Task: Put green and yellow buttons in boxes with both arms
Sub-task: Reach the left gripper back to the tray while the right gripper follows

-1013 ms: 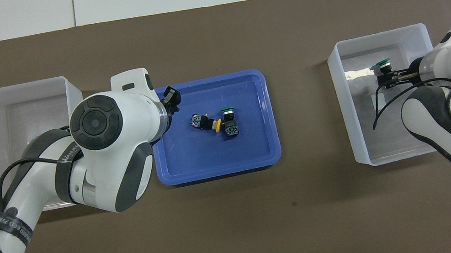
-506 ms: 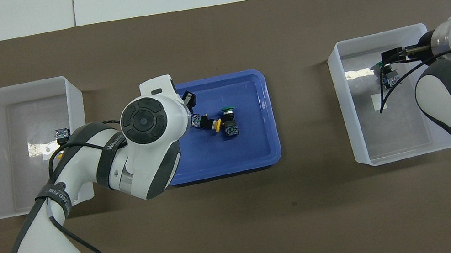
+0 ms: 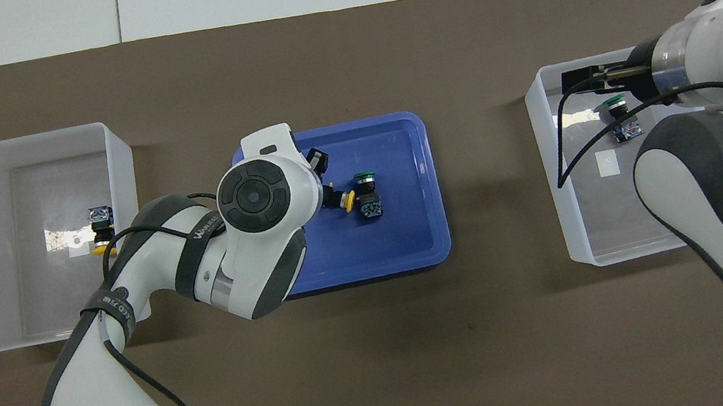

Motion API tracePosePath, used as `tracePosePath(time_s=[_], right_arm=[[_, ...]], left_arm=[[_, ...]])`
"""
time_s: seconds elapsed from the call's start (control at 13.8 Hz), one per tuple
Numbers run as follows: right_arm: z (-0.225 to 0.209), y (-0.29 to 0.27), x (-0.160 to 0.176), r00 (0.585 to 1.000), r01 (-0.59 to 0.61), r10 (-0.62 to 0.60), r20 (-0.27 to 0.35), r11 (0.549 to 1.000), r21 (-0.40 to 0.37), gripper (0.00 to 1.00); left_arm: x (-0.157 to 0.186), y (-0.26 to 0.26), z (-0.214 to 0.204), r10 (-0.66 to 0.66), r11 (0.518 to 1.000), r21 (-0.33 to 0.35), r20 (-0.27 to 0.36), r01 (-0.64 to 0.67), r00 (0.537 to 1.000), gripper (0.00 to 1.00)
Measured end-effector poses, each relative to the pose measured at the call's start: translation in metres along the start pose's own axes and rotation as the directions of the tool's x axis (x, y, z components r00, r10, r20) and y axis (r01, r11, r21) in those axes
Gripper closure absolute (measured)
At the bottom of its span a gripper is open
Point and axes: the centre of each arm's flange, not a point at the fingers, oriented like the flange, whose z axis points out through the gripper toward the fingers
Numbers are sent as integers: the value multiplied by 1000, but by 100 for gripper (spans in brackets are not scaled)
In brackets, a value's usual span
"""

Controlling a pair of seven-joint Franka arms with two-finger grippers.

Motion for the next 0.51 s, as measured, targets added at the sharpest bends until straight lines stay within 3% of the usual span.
tracePosePath(time_s=[0.51], right_arm=[[24,-95,-19,1000,-27,27,3,998,61,0]], left_arm=[[-34,-2,10,-40,999,31,5,40,999,45]])
